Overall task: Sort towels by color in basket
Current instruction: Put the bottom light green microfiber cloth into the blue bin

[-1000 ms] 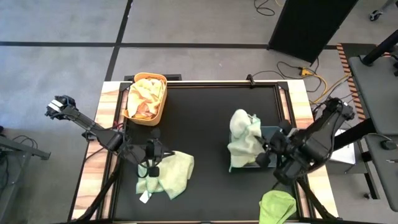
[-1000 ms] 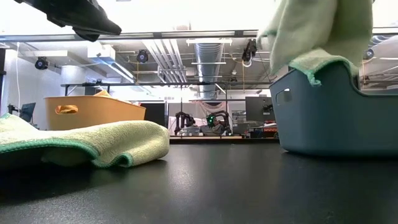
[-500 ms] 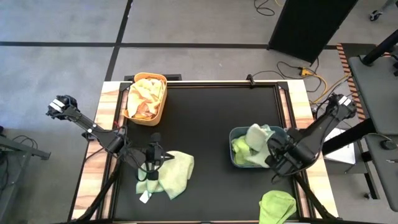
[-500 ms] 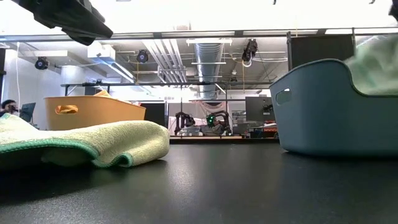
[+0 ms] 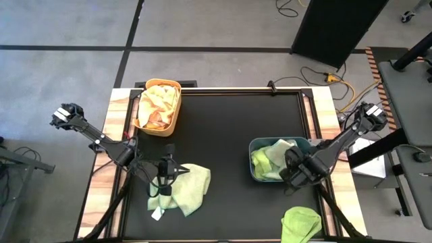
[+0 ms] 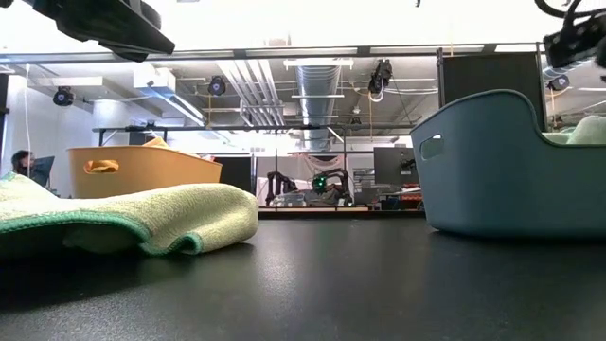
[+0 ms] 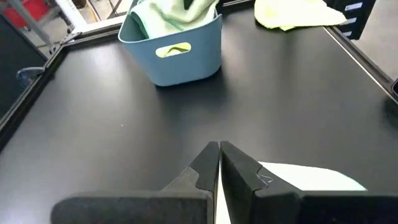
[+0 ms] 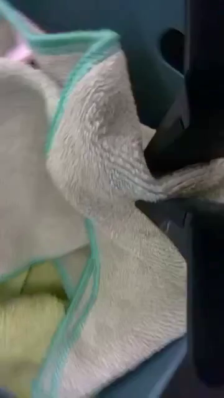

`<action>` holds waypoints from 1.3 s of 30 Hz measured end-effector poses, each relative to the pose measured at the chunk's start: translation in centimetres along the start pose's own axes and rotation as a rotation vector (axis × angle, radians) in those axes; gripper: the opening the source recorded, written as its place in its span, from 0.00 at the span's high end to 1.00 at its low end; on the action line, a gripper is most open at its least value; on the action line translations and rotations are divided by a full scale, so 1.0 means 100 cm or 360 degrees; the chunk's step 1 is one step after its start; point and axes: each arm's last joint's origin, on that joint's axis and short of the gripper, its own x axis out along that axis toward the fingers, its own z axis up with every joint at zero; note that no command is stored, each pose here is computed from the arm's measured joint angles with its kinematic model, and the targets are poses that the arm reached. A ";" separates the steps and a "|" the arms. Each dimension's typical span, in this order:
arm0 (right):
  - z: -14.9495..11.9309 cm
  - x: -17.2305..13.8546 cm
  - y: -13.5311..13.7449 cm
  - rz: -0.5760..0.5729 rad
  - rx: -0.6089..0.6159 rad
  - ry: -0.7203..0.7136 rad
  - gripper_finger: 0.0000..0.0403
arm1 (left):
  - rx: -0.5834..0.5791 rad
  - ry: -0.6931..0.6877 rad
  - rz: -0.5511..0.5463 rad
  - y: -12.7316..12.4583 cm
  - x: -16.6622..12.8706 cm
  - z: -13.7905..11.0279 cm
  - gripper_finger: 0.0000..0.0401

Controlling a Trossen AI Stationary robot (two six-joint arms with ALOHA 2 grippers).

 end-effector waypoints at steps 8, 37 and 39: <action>0.022 0.010 0.003 0.0042 0.0537 0.0110 0.58 | 0.0112 -0.0032 -0.0001 0.000 0.000 0.002 1.00; 0.067 0.006 0.014 -0.0379 0.0510 0.0272 0.48 | 0.0329 -0.0010 0.0001 0.000 0.000 0.001 1.00; 0.073 -0.017 0.014 -0.0393 0.0511 0.0237 0.48 | 0.0327 -0.0006 0.0001 0.000 0.000 0.000 1.00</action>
